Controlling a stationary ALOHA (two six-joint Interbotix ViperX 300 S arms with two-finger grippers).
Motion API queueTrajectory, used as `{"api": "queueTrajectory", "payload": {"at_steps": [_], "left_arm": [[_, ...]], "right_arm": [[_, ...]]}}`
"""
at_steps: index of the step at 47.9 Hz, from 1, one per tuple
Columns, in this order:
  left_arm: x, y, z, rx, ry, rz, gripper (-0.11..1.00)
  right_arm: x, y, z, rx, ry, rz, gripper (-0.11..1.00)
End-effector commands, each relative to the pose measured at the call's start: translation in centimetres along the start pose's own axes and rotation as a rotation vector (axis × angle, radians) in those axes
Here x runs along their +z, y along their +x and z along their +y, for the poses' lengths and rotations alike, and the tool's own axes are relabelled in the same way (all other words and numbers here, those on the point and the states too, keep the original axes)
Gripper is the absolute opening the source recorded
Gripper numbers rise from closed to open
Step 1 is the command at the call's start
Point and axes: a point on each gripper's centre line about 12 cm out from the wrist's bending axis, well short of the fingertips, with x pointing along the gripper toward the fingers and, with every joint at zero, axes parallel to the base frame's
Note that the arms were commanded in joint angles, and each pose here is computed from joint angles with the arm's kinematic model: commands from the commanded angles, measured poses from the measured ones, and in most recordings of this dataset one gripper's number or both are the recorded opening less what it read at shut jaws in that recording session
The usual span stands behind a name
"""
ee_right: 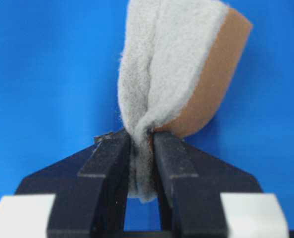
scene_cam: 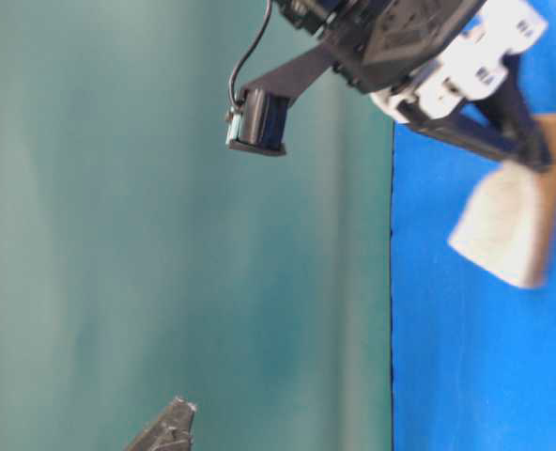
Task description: Hand over the sponge with the left arm and wipe it with the right arm.
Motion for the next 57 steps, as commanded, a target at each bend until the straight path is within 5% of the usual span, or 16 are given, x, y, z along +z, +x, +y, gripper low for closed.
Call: {"api": "queueTrajectory", "payload": {"at_steps": [1,8,18,26,46,57], "left_arm": [[0.6,0.0,0.1,0.004,0.001,-0.018,0.88],[0.6,0.0,0.1,0.004,0.001,-0.018,0.88],[0.6,0.0,0.1,0.004,-0.002,-0.02,0.88],[0.6,0.0,0.1,0.003,-0.003,-0.018,0.88],[0.5,0.0,0.1,0.004,-0.004,-0.017,0.88],[0.5,0.0,0.1,0.004,-0.004,-0.017,0.88]], "right_arm": [[0.4,-0.2,4.1,0.077,-0.047,-0.019,0.21],[0.6,-0.5,7.3,0.134,-0.07,-0.022,0.21],[0.5,-0.5,7.7,0.138,-0.07,-0.011,0.21],[0.6,-0.3,5.1,0.087,-0.047,0.0,0.21],[0.6,-0.6,-6.0,-0.108,-0.003,0.004,0.21],[0.6,-0.6,-5.7,-0.099,-0.025,-0.006,0.21]]}}
